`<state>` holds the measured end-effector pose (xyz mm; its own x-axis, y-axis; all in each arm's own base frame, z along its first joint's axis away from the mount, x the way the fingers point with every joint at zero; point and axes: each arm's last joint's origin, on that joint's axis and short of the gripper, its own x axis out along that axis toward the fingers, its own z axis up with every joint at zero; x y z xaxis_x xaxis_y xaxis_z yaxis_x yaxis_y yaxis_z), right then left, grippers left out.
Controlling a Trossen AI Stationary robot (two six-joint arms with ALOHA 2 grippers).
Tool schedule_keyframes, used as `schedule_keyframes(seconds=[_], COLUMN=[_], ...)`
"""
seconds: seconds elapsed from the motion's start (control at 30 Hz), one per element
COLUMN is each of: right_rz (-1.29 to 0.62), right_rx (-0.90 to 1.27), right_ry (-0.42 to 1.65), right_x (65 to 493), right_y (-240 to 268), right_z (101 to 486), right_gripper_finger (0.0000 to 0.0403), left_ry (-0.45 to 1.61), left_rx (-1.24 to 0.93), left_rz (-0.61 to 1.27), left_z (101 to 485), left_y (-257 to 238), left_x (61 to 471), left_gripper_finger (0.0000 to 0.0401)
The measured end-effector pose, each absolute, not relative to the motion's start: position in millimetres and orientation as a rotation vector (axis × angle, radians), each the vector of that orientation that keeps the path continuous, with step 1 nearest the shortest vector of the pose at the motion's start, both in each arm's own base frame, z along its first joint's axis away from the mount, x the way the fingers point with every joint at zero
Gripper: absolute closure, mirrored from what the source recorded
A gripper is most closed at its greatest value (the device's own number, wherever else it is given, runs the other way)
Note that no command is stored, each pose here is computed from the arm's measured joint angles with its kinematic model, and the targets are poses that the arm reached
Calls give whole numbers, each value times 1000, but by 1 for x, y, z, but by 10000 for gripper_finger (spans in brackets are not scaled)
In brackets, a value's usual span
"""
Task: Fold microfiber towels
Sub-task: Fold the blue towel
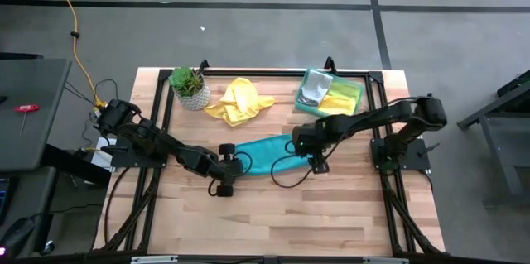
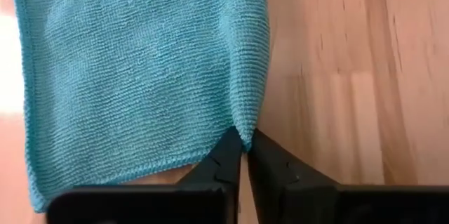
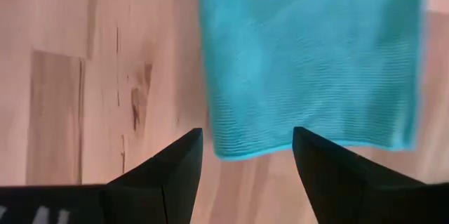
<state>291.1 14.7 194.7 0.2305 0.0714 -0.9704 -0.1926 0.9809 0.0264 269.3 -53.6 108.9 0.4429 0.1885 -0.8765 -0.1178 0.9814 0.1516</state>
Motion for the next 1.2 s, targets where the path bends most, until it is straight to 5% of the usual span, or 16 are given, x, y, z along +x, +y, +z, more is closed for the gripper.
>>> schedule_keyframes(seconds=[0.5,0.77,1.2], right_rz=[288,167,128], right_rx=[-194,-182,-134], right_ry=[1385,1419,1397], right_x=[311,311,311], right_y=[54,63,62], right_z=[144,135,139], right_gripper_finger=[190,191,267], left_ry=[1125,1122,1073], left_rx=[72,63,57], left_rz=[195,194,172], left_z=[110,110,110], left_y=[-58,-66,-83], left_x=[263,260,258], left_gripper_finger=[393,387,374])
